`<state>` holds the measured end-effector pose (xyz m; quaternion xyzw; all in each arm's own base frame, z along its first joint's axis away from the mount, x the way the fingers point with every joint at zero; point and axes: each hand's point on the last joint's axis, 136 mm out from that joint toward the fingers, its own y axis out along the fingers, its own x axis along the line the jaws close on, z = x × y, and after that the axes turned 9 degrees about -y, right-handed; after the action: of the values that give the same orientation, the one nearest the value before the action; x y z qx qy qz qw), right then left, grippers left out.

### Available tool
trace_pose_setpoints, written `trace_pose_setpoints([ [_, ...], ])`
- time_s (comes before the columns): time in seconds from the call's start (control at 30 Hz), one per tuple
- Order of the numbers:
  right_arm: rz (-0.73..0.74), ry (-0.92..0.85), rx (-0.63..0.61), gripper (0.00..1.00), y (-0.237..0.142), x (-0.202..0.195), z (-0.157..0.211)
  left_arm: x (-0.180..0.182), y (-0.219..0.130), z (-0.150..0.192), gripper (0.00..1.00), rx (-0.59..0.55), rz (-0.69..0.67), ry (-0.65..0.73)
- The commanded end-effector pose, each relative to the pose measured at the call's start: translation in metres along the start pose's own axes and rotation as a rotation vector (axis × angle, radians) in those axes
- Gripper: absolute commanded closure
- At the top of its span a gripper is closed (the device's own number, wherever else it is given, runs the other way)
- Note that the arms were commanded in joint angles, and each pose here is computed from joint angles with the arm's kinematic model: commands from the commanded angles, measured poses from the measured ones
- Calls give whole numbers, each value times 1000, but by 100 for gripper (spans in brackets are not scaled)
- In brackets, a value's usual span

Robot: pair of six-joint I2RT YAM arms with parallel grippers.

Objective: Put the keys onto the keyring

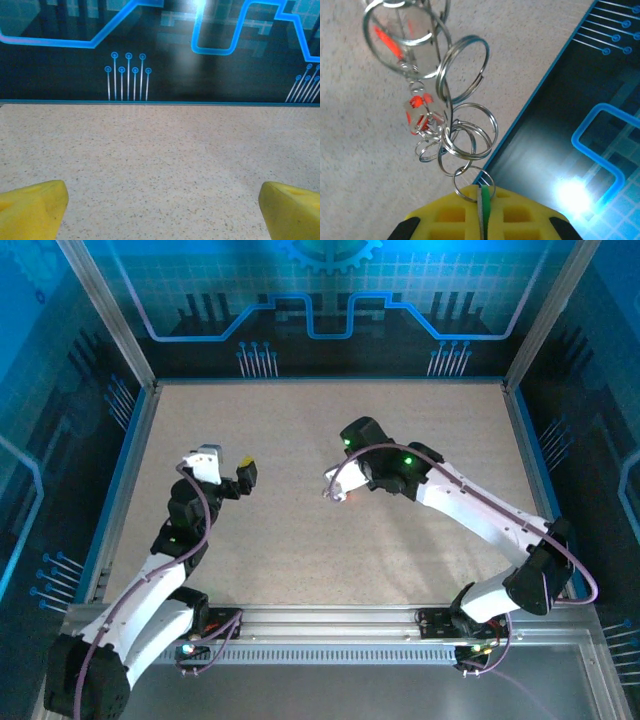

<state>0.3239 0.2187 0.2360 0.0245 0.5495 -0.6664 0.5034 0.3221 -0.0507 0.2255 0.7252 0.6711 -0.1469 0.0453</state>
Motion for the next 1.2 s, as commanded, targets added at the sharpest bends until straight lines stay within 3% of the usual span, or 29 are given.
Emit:
trace_pose_setpoints([
  [0.0,24,-143,34,100,-10,-4,17,14,-7,-10,1,-65,-63,-27],
  [0.3,-6,-201,47,100,0,-13,26,28,-15,-21,1,-126,-131,-53],
  [0.6,54,-196,-91,99,18,-38,-2,33,-18,-23,1,-144,-150,-78],
  [0.9,137,-132,-91,100,63,-102,-9,34,-16,-18,1,-128,-153,-70],
  [1.17,166,-101,-99,100,104,-131,-23,36,-16,-17,1,-127,-158,-82],
])
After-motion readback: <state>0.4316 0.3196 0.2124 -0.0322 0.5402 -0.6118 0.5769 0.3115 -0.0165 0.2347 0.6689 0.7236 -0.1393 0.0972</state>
